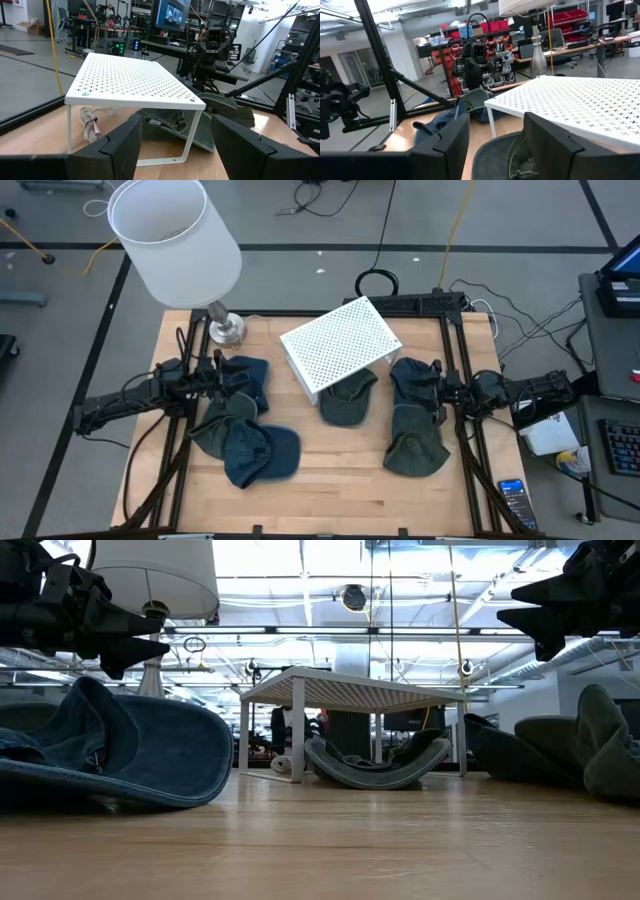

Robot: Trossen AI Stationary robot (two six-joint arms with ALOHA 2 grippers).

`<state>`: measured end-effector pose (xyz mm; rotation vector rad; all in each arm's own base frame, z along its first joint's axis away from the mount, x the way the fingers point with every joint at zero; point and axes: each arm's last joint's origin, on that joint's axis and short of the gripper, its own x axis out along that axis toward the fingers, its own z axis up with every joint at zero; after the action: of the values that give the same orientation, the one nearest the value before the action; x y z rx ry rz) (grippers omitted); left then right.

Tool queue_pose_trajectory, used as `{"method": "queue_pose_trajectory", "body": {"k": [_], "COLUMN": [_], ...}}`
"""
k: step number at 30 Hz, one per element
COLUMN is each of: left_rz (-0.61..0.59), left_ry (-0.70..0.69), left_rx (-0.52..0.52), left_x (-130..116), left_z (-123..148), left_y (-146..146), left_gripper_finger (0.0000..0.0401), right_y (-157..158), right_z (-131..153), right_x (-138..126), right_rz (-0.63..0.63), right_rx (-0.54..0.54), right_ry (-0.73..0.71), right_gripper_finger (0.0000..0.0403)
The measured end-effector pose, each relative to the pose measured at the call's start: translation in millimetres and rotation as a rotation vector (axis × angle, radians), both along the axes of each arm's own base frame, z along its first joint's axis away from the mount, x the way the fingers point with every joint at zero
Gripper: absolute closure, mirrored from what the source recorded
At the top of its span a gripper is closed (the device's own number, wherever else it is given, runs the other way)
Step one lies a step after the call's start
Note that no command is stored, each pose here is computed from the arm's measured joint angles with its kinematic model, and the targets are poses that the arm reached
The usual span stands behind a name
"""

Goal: Pick & Place hat
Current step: Put the green cap on the shelf

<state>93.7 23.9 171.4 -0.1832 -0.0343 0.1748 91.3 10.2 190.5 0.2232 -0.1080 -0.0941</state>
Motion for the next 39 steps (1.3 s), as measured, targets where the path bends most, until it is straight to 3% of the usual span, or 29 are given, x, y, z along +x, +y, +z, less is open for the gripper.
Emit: {"method": "queue_pose_trajectory", "body": {"k": [7,10,14,19,30,39], "left_rz": [0.000,0.000,0.000,0.000,0.000,0.000], "left_ry": [0.000,0.000,0.000,0.000,0.000,0.000], "left_rx": [0.000,0.000,0.000,0.000,0.000,0.000], "left_x": [0.0,0.0,0.0,0.0,0.0,0.0], "left_z": [0.0,0.0,0.0,0.1,0.1,0.0], "left_y": [0.0,0.0,0.0,0.0,0.0,0.0], "left_gripper_finger": [0.0160,0.0160,0.0160,0.0160,0.0160,0.0160], "right_y": [-1.3,-3.7,-6.5,-7.1,-3.7,0.6], "right_z": [1.4,8.0,22.5,60.0,175.0,218.7], "right_x": [-0.3,-1.2,0.7,9.2,43.3,76.2], "right_rz": [-0.043,-0.118,-0.241,-0.342,-0.527,-0.680], "right_rx": [0.024,0.081,0.087,0.097,0.088,0.055], "right_ry": [-0.016,-0.058,-0.002,0.062,0.176,0.204], "right_gripper_finger": [0.0222,0.0222,0.0222,0.0222,0.0222,0.0222]}}
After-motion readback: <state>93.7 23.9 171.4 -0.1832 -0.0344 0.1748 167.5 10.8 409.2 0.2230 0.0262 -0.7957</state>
